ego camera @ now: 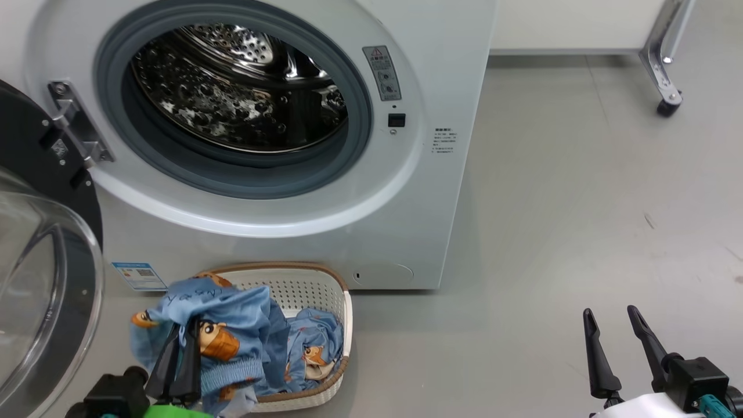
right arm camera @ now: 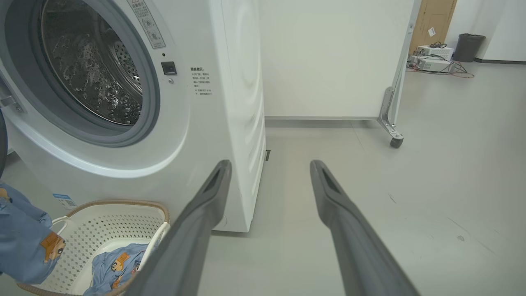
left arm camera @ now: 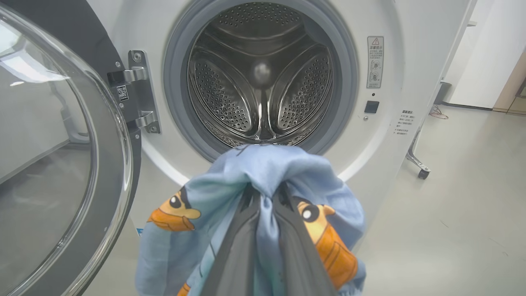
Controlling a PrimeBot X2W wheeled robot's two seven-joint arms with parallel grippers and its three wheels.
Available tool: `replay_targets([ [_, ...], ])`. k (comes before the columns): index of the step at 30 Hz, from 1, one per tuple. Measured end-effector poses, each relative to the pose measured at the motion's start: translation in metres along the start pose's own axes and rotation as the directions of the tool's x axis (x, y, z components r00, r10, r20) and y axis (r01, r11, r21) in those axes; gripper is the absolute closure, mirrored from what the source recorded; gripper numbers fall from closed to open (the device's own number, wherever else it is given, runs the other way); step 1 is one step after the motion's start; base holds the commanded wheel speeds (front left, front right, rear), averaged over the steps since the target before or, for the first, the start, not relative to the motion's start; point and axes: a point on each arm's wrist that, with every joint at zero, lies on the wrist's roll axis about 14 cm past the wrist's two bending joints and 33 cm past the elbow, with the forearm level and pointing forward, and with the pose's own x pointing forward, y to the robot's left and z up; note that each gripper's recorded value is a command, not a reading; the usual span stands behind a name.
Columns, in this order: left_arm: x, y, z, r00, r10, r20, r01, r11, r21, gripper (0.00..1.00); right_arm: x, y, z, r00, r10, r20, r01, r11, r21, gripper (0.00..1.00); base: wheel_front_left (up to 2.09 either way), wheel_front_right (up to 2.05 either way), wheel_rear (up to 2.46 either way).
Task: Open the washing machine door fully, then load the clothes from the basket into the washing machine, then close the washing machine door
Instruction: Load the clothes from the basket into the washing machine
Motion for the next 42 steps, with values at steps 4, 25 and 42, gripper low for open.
replay_targets([
  [4,0.017,0.002,-0.003,1.000,-0.006,-0.008,0.006,1.000,0.000,1.00,0.005,0.001,-0.003,1.000,-0.001,-0.011,0.001,1.000,0.008,0.00,0.00,0.00,0.00],
  [25,0.161,0.010,0.021,0.991,-0.103,0.082,0.095,0.990,0.101,1.00,0.034,-0.008,-0.011,0.998,-0.043,-0.039,0.046,0.997,0.066,0.00,0.00,0.00,0.00],
  [42,0.268,0.003,-0.031,0.988,-0.148,-0.050,0.153,0.980,0.126,1.00,0.033,-0.032,-0.049,0.978,-0.126,-0.166,0.139,0.988,0.065,0.00,0.00,0.00,0.00],
])
